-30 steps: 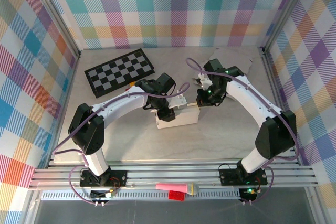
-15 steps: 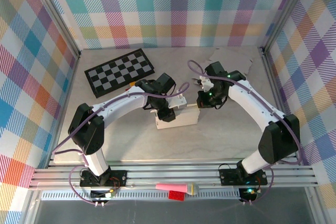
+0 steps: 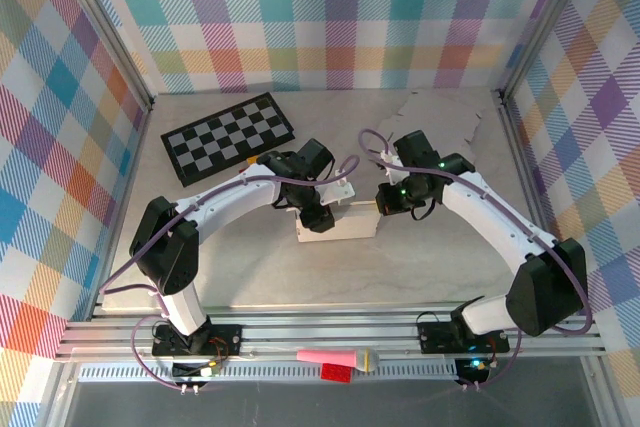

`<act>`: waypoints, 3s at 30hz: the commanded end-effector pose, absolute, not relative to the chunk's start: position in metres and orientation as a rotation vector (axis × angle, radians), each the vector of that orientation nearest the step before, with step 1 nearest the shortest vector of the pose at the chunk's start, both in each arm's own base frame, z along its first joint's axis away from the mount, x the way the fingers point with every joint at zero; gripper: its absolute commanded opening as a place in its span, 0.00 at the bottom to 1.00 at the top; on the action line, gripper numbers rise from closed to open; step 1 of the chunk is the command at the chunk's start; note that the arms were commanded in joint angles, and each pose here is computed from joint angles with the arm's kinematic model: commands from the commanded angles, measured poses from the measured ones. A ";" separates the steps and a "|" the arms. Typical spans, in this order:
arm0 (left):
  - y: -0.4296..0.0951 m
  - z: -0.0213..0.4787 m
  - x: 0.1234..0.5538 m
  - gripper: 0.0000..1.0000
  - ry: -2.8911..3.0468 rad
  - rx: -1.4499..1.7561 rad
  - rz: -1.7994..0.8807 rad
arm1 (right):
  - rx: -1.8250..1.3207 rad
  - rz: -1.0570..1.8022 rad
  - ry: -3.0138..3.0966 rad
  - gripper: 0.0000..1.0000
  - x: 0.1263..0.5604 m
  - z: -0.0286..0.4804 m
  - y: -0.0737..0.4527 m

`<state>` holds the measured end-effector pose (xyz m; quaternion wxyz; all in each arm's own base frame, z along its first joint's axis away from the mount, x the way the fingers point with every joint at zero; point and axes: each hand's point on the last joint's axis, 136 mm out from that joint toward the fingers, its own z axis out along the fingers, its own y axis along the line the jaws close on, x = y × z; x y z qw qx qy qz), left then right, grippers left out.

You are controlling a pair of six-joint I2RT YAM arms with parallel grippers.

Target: Fold the paper box

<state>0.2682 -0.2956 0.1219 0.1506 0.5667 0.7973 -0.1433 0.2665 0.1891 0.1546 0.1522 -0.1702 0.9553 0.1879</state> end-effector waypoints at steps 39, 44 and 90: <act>-0.295 0.127 0.284 0.41 2.293 1.566 -0.413 | -0.336 0.481 2.901 0.00 0.261 0.149 0.188; -0.294 0.131 0.286 0.50 2.297 1.526 -0.409 | -0.378 0.478 2.855 0.00 0.261 0.144 0.186; -0.259 0.205 0.296 0.70 2.328 0.904 -0.436 | -0.375 0.329 2.773 0.00 0.258 0.138 0.195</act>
